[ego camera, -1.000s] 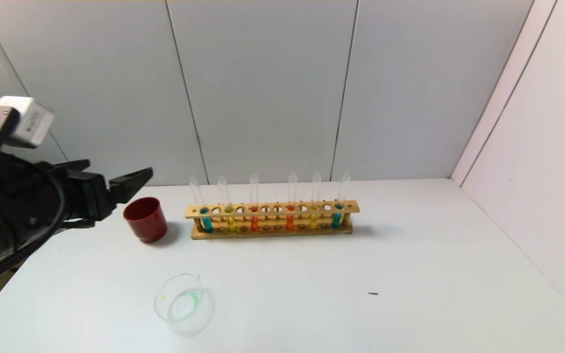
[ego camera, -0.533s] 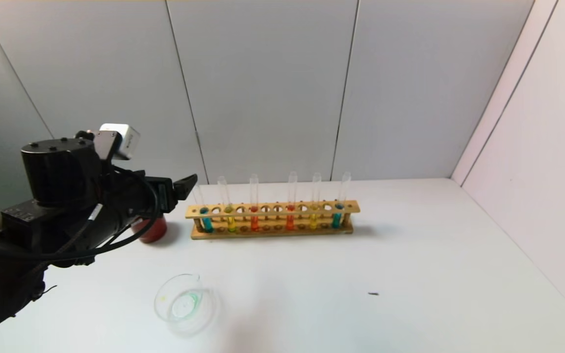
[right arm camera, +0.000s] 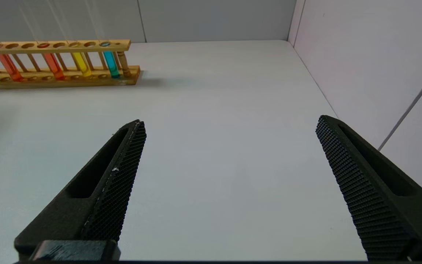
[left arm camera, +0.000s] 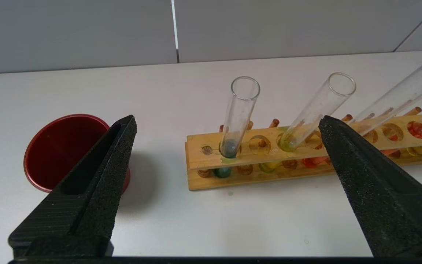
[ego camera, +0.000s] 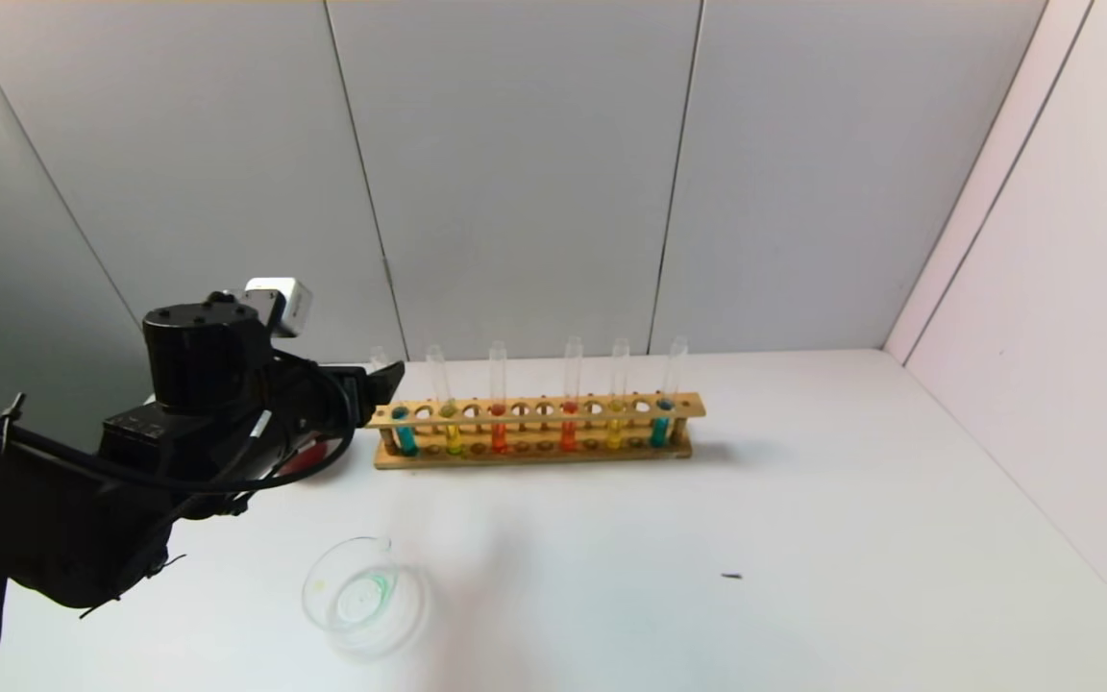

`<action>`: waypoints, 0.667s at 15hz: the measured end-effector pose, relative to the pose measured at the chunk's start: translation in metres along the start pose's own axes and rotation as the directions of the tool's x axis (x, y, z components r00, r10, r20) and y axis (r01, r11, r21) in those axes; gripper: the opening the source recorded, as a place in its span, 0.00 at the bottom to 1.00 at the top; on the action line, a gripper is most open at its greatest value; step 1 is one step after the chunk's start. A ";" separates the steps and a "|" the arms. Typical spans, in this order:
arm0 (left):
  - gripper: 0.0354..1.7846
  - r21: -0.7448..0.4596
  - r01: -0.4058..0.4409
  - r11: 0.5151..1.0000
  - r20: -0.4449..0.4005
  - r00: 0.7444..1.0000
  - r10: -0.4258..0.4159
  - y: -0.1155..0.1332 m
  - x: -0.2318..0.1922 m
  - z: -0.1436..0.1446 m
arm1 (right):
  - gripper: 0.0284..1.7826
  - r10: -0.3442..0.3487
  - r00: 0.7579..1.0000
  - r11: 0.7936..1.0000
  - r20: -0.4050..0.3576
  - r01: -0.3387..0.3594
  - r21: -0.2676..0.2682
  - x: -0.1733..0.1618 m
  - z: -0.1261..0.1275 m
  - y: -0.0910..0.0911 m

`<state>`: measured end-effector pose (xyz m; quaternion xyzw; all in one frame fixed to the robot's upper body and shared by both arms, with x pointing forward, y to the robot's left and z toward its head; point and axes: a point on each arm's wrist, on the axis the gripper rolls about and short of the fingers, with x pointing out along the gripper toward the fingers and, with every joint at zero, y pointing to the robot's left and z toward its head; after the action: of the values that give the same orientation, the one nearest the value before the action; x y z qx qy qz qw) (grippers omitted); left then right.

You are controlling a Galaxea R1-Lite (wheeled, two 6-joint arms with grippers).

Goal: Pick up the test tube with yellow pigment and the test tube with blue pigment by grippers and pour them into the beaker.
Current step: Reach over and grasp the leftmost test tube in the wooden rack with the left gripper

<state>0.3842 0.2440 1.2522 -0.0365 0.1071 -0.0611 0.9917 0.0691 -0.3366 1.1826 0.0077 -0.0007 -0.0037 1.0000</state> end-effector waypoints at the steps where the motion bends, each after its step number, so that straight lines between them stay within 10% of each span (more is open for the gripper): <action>1: 0.98 -0.002 -0.002 1.000 0.007 1.000 0.002 0.000 0.005 -0.003 | 0.95 0.000 1.000 1.000 0.000 0.000 0.000 0.000 0.000 0.000; 10: 0.98 0.005 -0.004 1.000 0.024 1.000 0.003 0.000 0.041 -0.034 | 0.95 0.000 1.000 1.000 0.000 0.000 0.000 0.000 0.000 0.000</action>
<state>0.4163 0.2370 1.2101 -0.0344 0.0949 -0.0592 0.9931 0.0691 -0.3366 1.1826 0.0077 -0.0007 -0.0037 1.0000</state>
